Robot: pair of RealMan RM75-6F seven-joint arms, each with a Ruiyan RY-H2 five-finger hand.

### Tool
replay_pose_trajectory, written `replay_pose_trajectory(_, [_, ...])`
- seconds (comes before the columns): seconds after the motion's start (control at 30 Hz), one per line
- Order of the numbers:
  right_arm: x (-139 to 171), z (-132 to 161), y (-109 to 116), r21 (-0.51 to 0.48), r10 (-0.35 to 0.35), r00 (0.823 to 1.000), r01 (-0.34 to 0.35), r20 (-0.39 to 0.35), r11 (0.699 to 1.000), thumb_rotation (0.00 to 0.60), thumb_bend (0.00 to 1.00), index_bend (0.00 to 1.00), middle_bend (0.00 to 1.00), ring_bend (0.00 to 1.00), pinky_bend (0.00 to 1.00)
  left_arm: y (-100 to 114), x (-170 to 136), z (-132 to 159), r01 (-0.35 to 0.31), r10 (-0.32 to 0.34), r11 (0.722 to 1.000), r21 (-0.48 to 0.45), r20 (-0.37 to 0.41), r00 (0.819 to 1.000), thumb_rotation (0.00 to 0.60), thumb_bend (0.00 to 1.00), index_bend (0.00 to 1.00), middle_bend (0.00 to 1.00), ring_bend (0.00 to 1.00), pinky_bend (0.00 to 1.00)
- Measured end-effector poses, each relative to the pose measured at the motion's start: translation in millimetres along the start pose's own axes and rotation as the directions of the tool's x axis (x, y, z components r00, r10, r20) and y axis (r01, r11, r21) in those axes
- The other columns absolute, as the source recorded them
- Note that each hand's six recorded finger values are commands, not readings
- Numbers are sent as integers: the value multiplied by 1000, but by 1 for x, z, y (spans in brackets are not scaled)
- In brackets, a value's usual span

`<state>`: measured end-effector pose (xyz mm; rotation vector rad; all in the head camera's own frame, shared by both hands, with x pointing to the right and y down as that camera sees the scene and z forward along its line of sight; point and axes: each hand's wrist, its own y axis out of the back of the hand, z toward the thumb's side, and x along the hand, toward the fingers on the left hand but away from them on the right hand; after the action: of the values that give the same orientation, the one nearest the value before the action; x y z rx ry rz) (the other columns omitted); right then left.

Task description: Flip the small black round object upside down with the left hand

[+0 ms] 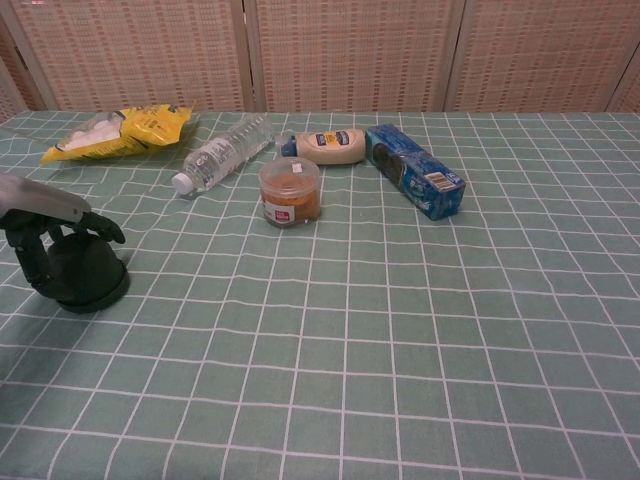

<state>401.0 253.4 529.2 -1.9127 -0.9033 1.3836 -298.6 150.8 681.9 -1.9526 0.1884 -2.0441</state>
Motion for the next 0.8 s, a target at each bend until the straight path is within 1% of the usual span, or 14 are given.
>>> replay_pose_trajectory(0.23, [-1, -2, -1, -4, 25, 1000, -25, 2, 1000, 600, 191, 0, 0, 0, 0, -1, 6, 5, 20, -19, 999, 35, -12, 1000, 600, 312, 0, 0, 3, 173])
replay_pose_trajectory(0.3, [-1, -1, -1, -5, 25, 1000, -25, -1, 1000, 600, 191, 0, 0, 0, 0, -1, 7, 6, 24, -23, 999, 41, -15, 1000, 600, 311, 16, 8, 25, 189])
replay_pose_trajectory(0.4, [-1, -1, -1, -7, 22, 1000, -22, -3, 1000, 600, 191, 0, 0, 0, 0, 0, 7, 6, 22, -22, 999, 36, -16, 1000, 600, 307, 94, 55, 87, 235])
replay_pose_trajectory(0.47, [-1, -1, -1, -9, 20, 1000, -20, 1, 1000, 600, 191, 0, 0, 0, 0, -1, 8, 5, 24, -23, 999, 42, -18, 1000, 600, 307, 173, 97, 127, 270])
replay_pose_trajectory(0.53, [-2, -1, 0, -14, 14, 1000, -14, 2, 1000, 600, 191, 0, 0, 0, 0, -2, 9, 4, 28, -27, 998, 50, -23, 999, 600, 307, 219, 122, 147, 296])
replay_pose_trajectory(0.67, [-2, -1, 1, -21, 2, 1000, -2, 0, 1000, 600, 191, 0, 0, 0, 0, -3, 10, 3, 28, -25, 997, 75, -31, 999, 600, 300, 247, 130, 154, 375])
replay_pose_trajectory(0.8, [-2, -1, 1, -23, 3, 1000, -3, -1, 1000, 600, 191, 0, 0, 0, 0, -4, 12, 2, 18, -15, 996, 90, -33, 999, 600, 300, 284, 151, 155, 395])
